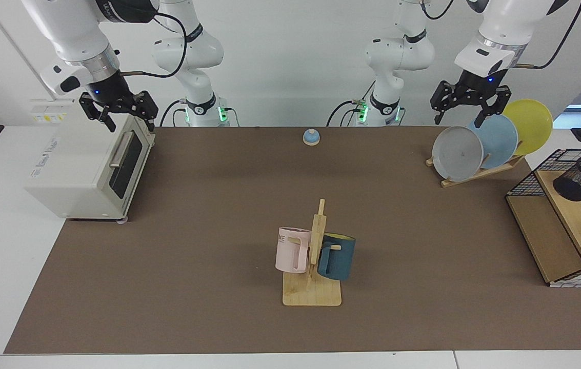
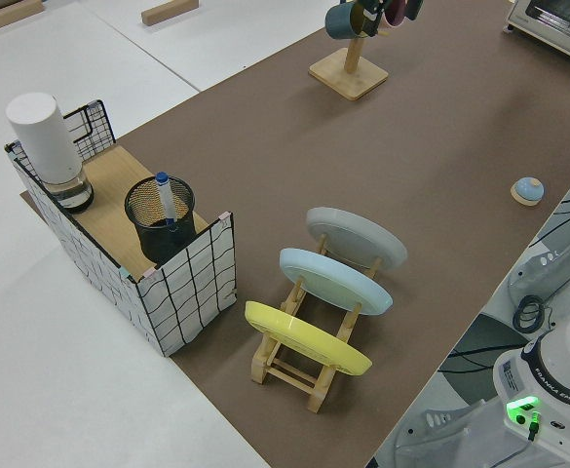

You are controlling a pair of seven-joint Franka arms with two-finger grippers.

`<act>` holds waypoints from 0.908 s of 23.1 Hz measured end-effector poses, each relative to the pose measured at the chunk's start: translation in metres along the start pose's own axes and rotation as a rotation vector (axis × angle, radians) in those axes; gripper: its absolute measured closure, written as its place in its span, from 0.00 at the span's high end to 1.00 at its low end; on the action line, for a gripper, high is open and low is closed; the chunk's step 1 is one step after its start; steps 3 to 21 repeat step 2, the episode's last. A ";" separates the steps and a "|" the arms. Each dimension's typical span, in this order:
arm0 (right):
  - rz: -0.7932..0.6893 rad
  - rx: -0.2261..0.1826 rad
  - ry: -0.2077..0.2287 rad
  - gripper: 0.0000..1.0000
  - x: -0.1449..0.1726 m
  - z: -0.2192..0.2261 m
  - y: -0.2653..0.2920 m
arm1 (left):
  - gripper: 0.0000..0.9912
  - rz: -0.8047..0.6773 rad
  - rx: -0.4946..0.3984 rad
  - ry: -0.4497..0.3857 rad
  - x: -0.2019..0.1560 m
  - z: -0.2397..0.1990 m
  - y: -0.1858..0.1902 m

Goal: Put markers into pen holder

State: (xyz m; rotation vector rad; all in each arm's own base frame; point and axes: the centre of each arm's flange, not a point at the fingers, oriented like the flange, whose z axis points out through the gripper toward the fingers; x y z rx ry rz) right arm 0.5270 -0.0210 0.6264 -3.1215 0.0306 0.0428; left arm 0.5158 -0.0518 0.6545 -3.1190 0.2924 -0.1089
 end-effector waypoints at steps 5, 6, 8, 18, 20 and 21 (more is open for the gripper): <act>0.007 0.000 0.013 1.00 0.001 -0.001 0.004 | 1.00 0.003 0.001 0.002 0.000 -0.001 0.000; 0.007 0.000 0.013 1.00 0.001 -0.001 0.004 | 1.00 0.003 0.001 0.002 0.000 -0.001 0.000; 0.007 0.000 0.013 1.00 0.001 -0.001 0.004 | 1.00 0.003 0.001 0.002 0.000 -0.001 0.000; 0.007 0.000 0.013 1.00 0.001 -0.001 0.004 | 1.00 0.003 0.001 0.002 0.000 -0.001 0.000; 0.007 0.000 0.013 1.00 0.001 -0.001 0.004 | 1.00 0.003 0.001 0.002 0.000 -0.001 0.000; 0.007 0.000 0.013 1.00 0.001 -0.001 0.004 | 1.00 0.003 0.001 0.002 0.000 -0.001 0.000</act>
